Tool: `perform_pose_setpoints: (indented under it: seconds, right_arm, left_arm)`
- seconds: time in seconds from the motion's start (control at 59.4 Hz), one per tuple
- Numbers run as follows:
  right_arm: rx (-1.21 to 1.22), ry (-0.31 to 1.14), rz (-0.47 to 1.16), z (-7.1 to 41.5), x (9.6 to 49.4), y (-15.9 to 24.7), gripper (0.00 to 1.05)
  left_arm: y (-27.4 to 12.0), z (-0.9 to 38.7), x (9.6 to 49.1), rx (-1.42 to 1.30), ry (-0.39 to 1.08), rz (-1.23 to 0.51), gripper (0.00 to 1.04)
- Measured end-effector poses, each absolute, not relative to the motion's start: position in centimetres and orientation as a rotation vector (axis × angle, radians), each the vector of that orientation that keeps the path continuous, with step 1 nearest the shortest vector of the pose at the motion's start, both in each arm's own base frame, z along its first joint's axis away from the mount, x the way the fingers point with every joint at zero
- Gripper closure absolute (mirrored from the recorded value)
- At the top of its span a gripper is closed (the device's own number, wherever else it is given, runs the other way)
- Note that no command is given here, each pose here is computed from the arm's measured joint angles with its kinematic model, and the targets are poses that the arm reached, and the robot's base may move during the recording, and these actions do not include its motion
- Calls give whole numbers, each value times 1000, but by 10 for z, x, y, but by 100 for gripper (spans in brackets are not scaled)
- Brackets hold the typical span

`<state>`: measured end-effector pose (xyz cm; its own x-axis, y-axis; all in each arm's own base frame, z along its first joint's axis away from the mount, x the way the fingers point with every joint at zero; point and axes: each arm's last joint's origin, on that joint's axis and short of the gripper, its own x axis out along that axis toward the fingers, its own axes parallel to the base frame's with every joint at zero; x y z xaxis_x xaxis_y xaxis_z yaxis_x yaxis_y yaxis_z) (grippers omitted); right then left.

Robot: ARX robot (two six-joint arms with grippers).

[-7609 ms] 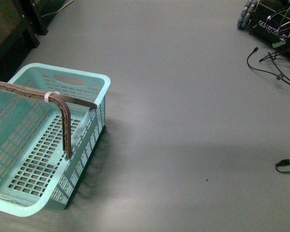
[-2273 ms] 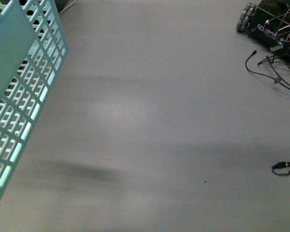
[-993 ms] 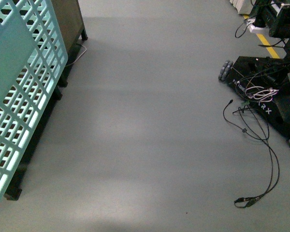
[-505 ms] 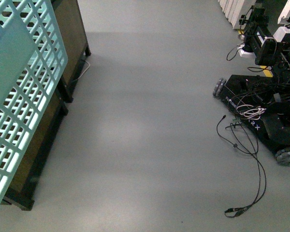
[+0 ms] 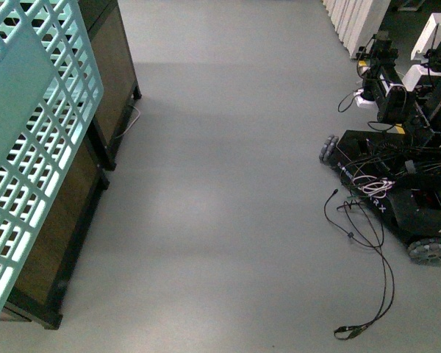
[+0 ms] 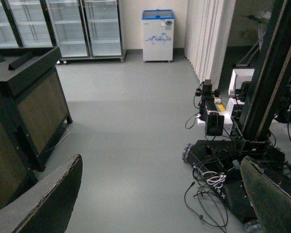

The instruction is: Pick lemon and mango into basket

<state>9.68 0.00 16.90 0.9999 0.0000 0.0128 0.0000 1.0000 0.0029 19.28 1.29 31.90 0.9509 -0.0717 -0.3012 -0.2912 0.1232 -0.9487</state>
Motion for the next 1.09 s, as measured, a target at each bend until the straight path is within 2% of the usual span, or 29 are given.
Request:
perform_pose_setpoints:
  seconds: [1.094]
  right_arm:
    - [3,-13,0,169,97,0,9]
  left_arm:
    - [13,319,193,-1449,307,161,77]
